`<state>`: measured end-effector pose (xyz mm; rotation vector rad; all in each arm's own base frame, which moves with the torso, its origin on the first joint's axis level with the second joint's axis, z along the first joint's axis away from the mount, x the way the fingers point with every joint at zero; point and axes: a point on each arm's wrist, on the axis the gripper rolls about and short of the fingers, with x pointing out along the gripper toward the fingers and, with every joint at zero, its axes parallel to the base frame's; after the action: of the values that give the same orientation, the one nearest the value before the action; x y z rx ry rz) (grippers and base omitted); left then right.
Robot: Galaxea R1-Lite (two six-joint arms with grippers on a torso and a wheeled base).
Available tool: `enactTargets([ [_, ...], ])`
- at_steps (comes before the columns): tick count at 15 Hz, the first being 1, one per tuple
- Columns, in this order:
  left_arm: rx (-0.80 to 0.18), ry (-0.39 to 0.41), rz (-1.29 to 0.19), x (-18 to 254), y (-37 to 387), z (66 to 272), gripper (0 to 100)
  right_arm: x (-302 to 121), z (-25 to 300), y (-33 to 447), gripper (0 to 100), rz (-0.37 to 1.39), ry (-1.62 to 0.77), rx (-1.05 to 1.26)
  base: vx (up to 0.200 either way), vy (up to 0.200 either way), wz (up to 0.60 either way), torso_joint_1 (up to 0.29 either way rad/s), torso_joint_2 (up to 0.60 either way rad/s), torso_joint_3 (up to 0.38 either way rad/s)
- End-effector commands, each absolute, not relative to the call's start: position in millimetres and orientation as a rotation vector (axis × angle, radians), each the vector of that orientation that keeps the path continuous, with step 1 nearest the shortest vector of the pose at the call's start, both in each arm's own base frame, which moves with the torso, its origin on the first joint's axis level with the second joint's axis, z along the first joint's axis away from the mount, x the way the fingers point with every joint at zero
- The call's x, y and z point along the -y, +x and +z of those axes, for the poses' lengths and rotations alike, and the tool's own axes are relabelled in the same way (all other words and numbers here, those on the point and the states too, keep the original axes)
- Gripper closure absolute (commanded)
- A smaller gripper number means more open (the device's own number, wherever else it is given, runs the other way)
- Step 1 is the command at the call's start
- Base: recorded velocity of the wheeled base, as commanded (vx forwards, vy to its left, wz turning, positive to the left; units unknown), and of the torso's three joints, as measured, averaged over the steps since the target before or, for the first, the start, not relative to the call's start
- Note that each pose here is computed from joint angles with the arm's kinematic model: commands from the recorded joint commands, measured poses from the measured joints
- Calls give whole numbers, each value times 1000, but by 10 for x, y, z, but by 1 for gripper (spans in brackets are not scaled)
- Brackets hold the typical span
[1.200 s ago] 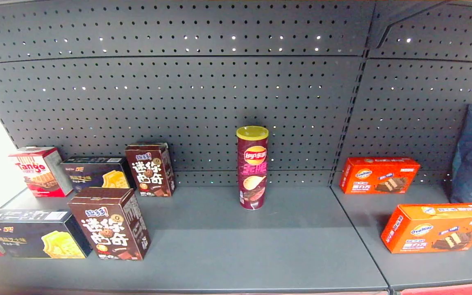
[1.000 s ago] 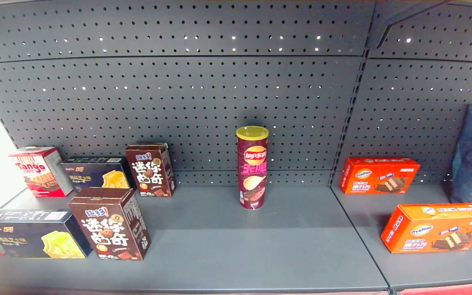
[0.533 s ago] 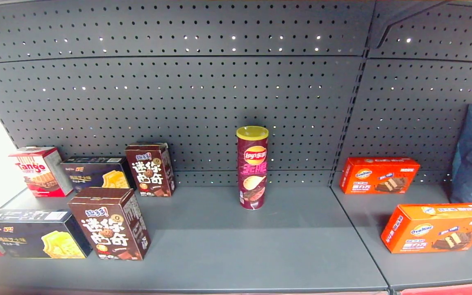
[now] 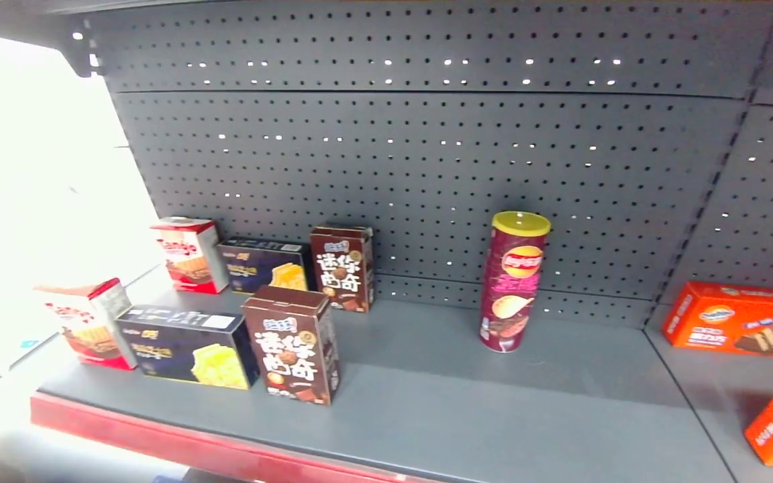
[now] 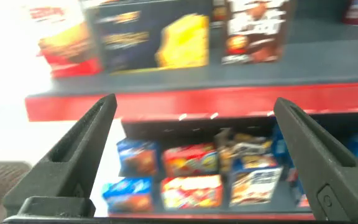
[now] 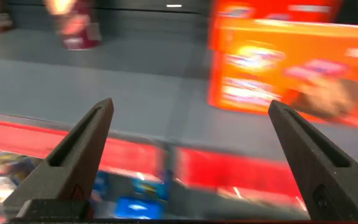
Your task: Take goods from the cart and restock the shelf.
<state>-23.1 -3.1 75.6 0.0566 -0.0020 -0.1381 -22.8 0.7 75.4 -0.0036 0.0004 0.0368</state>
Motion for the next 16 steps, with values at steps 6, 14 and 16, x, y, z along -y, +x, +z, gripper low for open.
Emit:
enactTargets([
  [6, 1, 44, -132, 30, -230, 758, 0, -8, 755, -227, 0, 37, -3, -1, 0, 0, 600, 2, 4, 4],
  [14, 2, 47, -132, 30, -230, 758, 0, -7, 755, -227, 0, 37, -2, -2, 0, 0, 600, 2, 4, 3],
  [16, 0, 46, -132, 30, -229, 754, 0, -7, 755, -227, 0, 37, -2, -2, 0, 0, 300, -1, 1, 4],
])
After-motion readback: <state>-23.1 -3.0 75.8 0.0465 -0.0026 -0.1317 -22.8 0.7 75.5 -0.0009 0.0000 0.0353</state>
